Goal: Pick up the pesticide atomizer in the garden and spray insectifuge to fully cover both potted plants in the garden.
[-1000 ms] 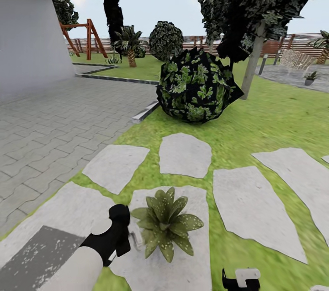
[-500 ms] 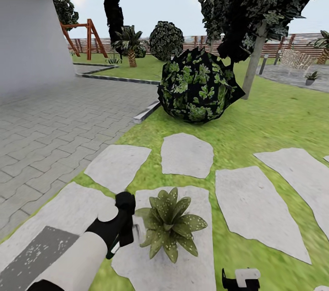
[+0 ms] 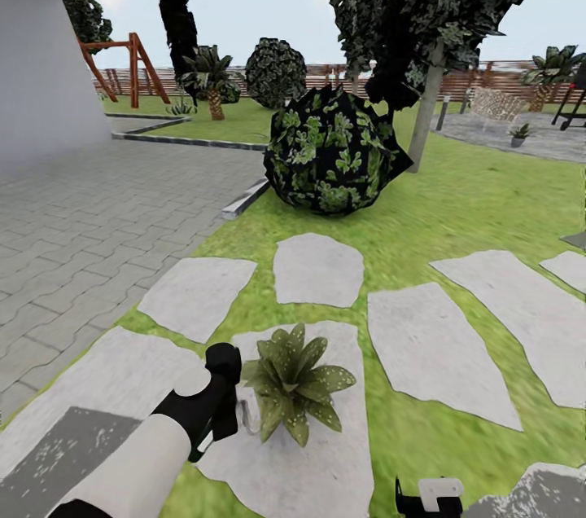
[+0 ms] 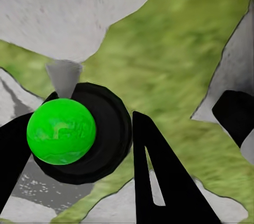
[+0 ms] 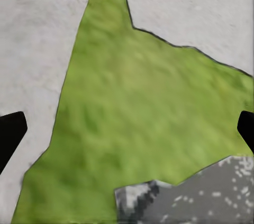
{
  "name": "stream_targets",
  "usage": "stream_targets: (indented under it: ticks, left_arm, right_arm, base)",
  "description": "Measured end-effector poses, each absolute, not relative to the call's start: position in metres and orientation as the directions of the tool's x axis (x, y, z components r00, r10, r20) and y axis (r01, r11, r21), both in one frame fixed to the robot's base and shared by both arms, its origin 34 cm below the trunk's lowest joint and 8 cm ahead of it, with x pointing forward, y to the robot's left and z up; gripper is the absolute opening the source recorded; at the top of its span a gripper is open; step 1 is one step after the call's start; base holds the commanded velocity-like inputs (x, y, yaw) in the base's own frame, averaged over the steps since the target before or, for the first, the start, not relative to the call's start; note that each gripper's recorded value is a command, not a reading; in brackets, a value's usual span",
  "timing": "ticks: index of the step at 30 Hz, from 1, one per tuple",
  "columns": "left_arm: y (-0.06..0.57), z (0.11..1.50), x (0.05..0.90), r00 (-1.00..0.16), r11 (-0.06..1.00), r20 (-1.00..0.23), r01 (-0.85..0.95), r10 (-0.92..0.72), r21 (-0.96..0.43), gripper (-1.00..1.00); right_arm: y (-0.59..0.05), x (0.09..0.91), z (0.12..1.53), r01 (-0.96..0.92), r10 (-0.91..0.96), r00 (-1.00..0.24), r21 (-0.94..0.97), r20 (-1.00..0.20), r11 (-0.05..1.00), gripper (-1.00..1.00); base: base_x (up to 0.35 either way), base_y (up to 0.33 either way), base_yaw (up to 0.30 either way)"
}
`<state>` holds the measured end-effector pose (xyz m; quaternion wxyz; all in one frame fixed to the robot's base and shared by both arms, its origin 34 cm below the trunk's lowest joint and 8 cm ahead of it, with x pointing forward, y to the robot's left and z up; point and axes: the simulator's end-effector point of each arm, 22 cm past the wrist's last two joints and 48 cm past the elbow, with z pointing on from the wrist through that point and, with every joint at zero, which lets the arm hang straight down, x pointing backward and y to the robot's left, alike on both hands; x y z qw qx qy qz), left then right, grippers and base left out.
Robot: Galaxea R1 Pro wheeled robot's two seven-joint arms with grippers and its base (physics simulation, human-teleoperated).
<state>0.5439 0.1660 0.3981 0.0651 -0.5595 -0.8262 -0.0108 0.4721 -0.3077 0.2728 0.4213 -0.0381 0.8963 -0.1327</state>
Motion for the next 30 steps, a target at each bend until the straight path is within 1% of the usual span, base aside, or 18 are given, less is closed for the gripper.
stream_targets:
  ticks: [5,11,13,16,25,30]
  left_arm:
    - [0.168,0.399,0.545,-0.365,0.374,0.124,0.926,0.923,-0.050,-1.00]
    - [0.166,0.404,0.551,-0.372,0.379,0.115,0.925,0.921,-0.042,-1.00]
    - [0.178,0.399,0.547,-0.376,0.385,0.136,0.922,0.917,-0.041,-1.00]
    - [0.191,0.396,0.546,-0.388,0.398,0.151,0.917,0.909,-0.037,-1.00]
    - [0.191,0.398,0.549,-0.391,0.399,0.149,0.917,0.908,-0.024,-1.00]
    - [0.188,0.397,0.548,-0.385,0.393,0.150,0.919,0.911,-0.030,-1.00]
  right_arm:
    - [-0.308,0.472,0.273,0.044,-0.180,-0.642,-0.270,-0.746,0.962,1.00]
    - [-0.308,0.472,0.273,0.044,-0.180,-0.642,-0.270,-0.746,0.962,1.00]
    - [-0.307,0.472,0.273,0.042,-0.181,-0.641,-0.270,-0.746,0.962,1.00]
    - [-0.307,0.472,0.273,0.042,-0.180,-0.641,-0.269,-0.746,0.962,1.00]
    - [-0.307,0.472,0.273,0.038,-0.183,-0.642,-0.270,-0.745,0.962,1.00]
    - [-0.307,0.472,0.273,0.041,-0.182,-0.642,-0.270,-0.745,0.962,1.00]
  base:
    - [-0.023,0.020,-0.027]
    - [-0.001,0.001,-0.258]
    - [0.000,0.000,-0.234]
    - [0.000,0.038,-0.064]
    - [-0.013,0.282,-0.003]
    - [-0.217,0.236,0.000]
